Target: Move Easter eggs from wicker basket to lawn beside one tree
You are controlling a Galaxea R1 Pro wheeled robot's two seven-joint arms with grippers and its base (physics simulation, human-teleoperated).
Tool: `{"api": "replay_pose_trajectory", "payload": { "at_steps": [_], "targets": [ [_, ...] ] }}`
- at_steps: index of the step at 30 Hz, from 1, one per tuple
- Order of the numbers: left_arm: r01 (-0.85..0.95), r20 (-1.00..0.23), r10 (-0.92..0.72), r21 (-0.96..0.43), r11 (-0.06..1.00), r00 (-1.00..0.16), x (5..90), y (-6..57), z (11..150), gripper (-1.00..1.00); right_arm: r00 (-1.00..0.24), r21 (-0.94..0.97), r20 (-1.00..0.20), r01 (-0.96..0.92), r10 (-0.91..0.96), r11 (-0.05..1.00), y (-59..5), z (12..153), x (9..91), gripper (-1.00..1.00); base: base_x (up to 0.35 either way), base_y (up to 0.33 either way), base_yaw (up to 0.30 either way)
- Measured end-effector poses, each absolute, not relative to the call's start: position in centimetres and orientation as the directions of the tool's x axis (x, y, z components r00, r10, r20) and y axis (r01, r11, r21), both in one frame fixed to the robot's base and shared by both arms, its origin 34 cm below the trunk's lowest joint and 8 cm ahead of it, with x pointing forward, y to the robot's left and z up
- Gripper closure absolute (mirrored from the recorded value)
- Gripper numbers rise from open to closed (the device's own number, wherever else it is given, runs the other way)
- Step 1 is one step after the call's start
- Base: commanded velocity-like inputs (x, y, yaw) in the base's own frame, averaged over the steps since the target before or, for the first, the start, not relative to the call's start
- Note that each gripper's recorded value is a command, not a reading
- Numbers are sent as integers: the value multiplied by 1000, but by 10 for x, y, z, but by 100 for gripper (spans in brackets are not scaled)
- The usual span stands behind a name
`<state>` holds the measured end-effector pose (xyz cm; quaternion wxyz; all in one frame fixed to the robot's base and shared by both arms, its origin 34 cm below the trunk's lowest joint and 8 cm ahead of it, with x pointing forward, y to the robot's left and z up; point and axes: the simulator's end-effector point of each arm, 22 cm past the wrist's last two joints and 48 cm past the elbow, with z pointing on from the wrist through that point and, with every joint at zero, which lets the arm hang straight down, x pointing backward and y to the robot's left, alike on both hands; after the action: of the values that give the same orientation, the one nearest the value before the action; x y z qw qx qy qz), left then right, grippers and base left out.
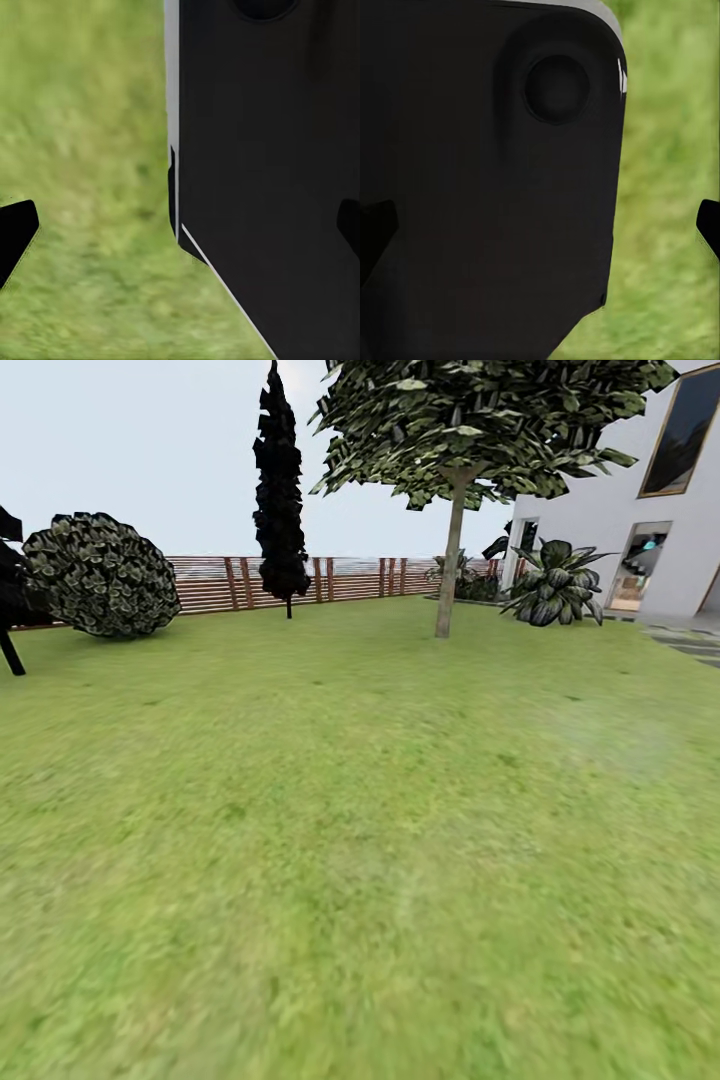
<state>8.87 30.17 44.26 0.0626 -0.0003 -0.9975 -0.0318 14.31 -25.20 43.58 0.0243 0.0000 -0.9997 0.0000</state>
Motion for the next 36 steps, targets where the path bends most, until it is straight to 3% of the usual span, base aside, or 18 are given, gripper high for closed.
{"api": "replay_pose_trajectory", "payload": {
  "at_steps": [36],
  "targets": [
    [4, 125, -4, 64, 998, -992, 89, 302, 443, -100, -999, 0, 49, 0, 0, 1000, -252, 436, 143, -100, 324, 88, 0]
  ]
}}
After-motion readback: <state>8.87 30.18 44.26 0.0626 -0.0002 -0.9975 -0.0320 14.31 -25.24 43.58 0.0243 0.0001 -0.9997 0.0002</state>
